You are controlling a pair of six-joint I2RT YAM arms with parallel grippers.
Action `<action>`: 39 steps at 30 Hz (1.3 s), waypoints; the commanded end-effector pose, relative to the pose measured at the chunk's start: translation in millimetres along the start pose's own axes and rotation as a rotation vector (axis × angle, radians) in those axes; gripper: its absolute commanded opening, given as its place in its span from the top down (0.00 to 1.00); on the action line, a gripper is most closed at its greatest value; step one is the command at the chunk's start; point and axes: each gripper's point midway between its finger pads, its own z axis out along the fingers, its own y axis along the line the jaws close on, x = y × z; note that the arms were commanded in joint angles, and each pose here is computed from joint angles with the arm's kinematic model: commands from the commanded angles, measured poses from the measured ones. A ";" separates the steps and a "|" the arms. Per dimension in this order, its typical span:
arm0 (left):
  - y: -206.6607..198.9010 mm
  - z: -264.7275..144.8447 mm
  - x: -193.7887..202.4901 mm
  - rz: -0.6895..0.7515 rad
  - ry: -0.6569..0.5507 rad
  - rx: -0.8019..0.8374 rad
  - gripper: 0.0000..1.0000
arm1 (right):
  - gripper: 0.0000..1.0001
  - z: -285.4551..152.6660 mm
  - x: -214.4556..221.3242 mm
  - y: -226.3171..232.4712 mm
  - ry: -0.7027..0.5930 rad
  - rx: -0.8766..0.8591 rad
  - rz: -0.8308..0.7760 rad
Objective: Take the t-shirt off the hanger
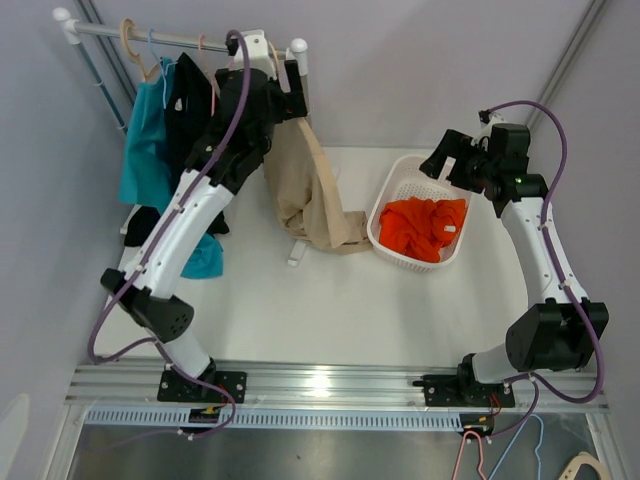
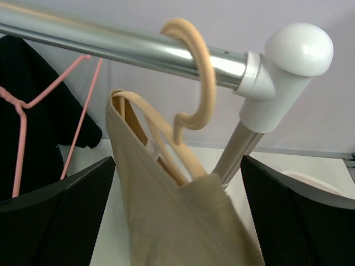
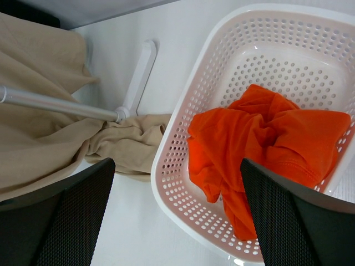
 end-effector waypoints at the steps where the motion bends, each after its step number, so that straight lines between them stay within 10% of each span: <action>1: -7.0 0.5 -16.1 -0.031 -0.019 -0.020 0.00 | 0.01 -9.5 -9.4 6.1 -0.039 -0.013 -0.028; 7: -6.4 16.0 -22.9 -0.006 -0.043 -0.063 0.01 | 0.01 -11.6 -9.5 6.2 -0.040 -0.014 -0.032; 12: -3.0 28.5 -14.5 -0.014 -0.031 -0.068 0.21 | 0.00 -11.2 -9.2 7.1 -0.038 -0.020 -0.031; 24: 20.8 50.7 9.9 -0.096 0.049 -0.107 0.22 | 0.01 -10.9 -8.3 8.9 -0.035 -0.033 -0.028; 39: 28.4 58.7 7.4 -0.145 0.063 -0.079 0.79 | 0.01 -10.8 -7.6 9.2 -0.032 -0.036 -0.028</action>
